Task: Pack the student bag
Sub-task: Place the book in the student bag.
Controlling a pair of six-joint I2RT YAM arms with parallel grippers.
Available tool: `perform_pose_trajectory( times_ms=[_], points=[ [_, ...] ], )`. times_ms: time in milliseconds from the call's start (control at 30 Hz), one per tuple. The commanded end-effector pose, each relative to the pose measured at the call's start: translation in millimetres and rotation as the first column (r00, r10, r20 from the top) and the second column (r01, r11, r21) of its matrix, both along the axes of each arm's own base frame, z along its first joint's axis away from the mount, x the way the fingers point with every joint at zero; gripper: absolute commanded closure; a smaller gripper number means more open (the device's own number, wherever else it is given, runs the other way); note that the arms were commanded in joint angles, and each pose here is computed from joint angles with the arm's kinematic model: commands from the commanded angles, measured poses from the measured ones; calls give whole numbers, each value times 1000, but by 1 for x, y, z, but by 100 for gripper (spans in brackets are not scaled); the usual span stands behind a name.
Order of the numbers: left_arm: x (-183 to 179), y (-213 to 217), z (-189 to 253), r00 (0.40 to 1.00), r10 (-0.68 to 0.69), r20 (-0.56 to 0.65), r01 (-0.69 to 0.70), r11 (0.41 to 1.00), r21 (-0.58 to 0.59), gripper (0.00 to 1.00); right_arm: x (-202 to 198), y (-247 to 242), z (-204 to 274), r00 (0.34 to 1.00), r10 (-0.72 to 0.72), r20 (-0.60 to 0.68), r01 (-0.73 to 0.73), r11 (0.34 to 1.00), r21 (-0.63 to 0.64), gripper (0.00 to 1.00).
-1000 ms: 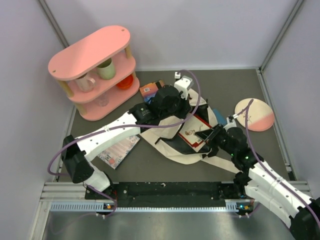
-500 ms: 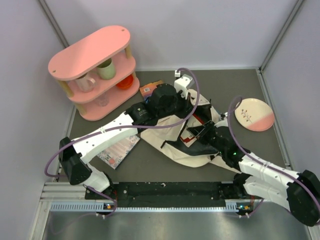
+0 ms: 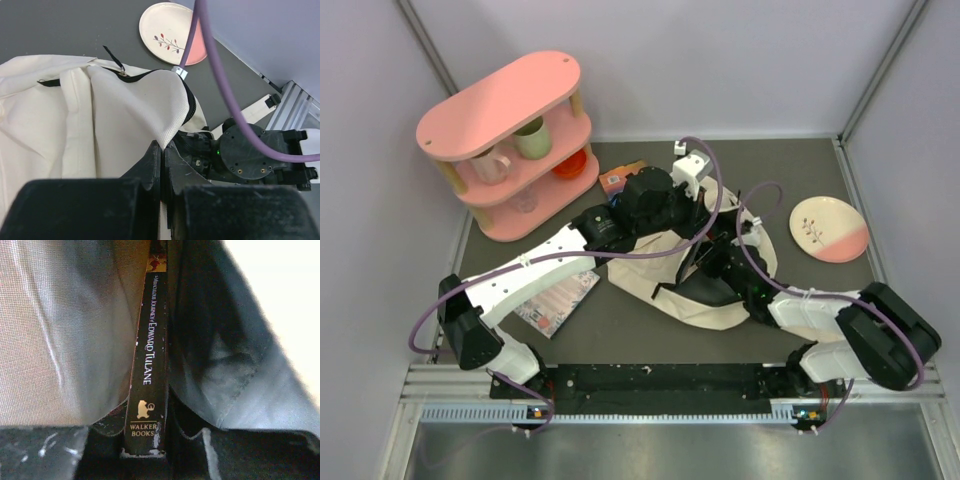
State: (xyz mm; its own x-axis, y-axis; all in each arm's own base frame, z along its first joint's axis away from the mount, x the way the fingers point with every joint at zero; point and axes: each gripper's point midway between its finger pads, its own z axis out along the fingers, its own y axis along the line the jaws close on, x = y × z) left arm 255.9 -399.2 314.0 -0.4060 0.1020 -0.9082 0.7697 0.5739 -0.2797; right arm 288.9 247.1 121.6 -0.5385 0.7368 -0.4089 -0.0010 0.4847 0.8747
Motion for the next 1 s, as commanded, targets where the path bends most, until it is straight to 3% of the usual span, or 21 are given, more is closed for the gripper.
perform_pose_trajectory(
  times_ms=[0,100,300,433,867,967],
  points=[
    [-3,-11,79,986,-32,162,63,980,-188,100,20,27,68,976,12,217,-41,990,133,95],
    [-3,-11,79,985,-33,167,66,979,-192,100,23,35,50,983,41,179,-60,993,101,88],
    [1,-5,69,988,0,156,27,985,-168,100,16,32,20,990,65,122,-72,996,50,57],
    [4,3,55,989,36,142,-15,990,-143,100,10,25,8,995,67,76,-66,998,-7,43],
    [5,19,33,991,71,112,-58,991,-120,100,-21,1,-8,995,58,-80,-64,995,-70,37],
    [6,18,33,991,73,111,-60,991,-123,100,-29,-2,-7,994,72,-88,-76,996,-49,44]
  ],
)
